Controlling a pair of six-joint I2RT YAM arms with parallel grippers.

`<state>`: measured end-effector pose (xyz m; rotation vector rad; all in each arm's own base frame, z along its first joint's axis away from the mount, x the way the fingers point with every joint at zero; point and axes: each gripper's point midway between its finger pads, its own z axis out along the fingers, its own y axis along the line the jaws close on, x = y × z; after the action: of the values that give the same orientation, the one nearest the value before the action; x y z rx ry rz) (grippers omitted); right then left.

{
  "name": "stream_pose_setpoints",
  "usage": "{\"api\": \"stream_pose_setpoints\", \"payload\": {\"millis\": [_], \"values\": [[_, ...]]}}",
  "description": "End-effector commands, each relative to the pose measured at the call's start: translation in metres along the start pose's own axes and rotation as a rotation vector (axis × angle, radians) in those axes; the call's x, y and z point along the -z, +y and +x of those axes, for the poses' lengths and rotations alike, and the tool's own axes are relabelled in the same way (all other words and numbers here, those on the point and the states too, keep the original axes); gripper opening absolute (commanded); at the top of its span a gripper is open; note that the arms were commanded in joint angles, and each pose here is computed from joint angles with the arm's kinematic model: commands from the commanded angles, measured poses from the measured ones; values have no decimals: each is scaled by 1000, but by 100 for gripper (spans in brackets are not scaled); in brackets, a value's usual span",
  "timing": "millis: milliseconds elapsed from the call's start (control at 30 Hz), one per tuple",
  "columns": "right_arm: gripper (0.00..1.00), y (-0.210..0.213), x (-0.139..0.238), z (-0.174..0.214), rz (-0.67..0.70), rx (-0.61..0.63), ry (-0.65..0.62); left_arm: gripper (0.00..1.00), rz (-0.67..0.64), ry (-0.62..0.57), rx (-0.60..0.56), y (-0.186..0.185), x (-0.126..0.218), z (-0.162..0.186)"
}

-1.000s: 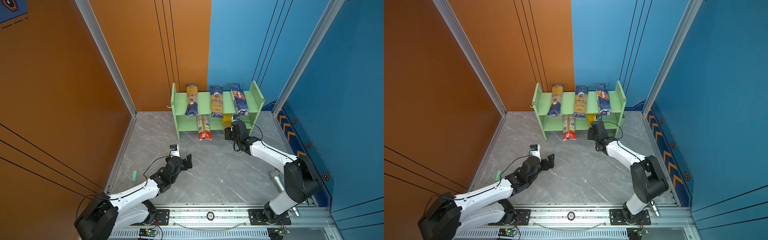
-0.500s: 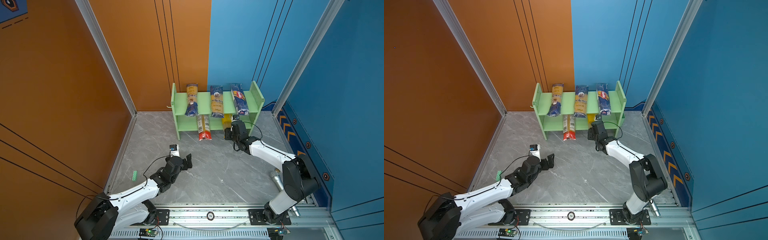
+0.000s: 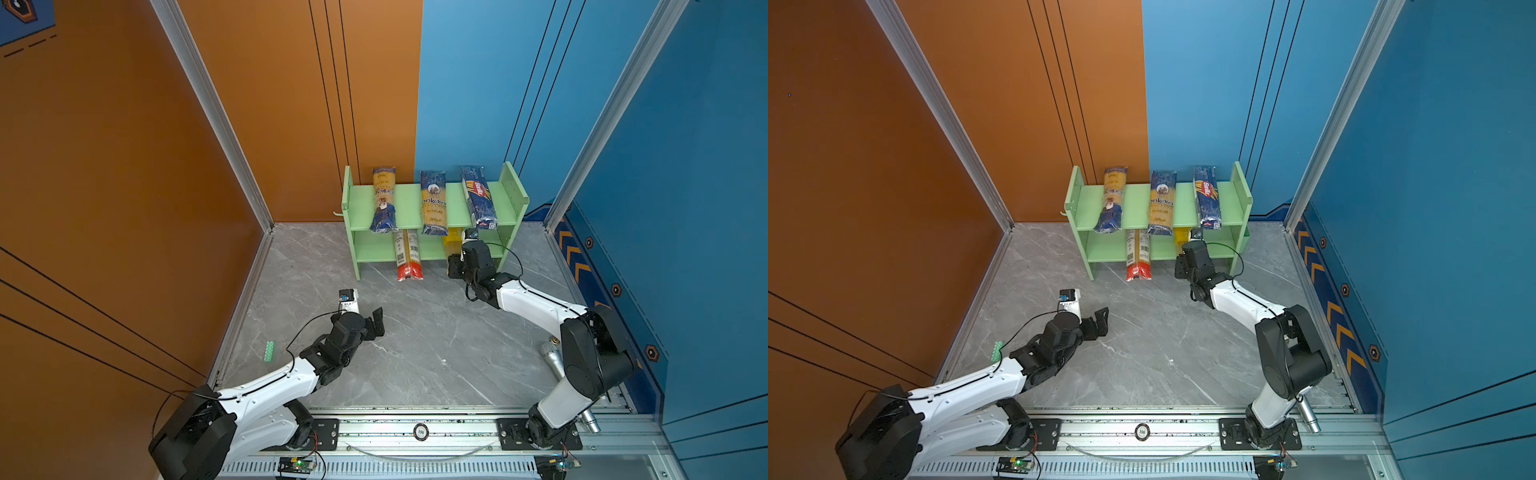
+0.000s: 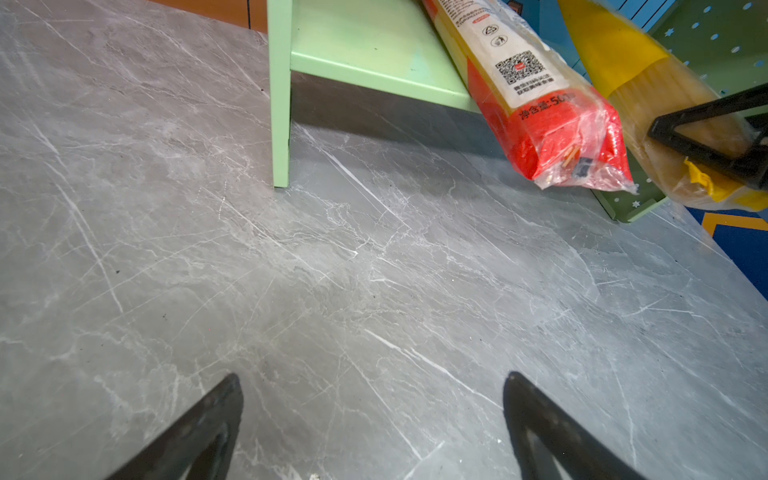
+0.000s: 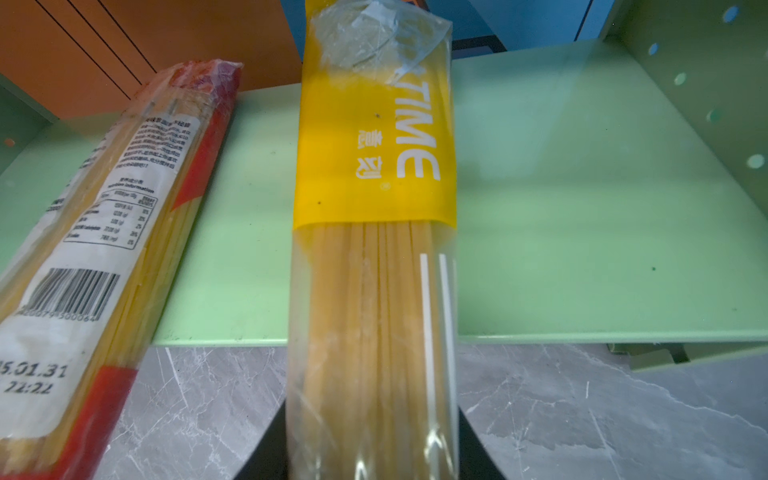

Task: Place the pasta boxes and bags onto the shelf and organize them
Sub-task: 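Lower the Pastatime bag onto the lower shelf and open the right gripper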

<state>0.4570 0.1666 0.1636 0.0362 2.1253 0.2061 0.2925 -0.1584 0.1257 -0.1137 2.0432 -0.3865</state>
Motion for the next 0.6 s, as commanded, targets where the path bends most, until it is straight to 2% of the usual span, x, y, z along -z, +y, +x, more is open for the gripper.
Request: {"api": "stream_pose_setpoints", "payload": {"millis": [0, 233, 567], "values": [[33, 10, 8, -59, -35, -43, -187, 98, -3, 2, 3, 4, -1, 2], [47, 8, 7, -57, -29, -45, -183, 98, -1, 6, 2, 4, -1, 3], [55, 7, 6, -55, -28, -43, -176, 98, 2, 5, 4, 4, -1, 3]]}}
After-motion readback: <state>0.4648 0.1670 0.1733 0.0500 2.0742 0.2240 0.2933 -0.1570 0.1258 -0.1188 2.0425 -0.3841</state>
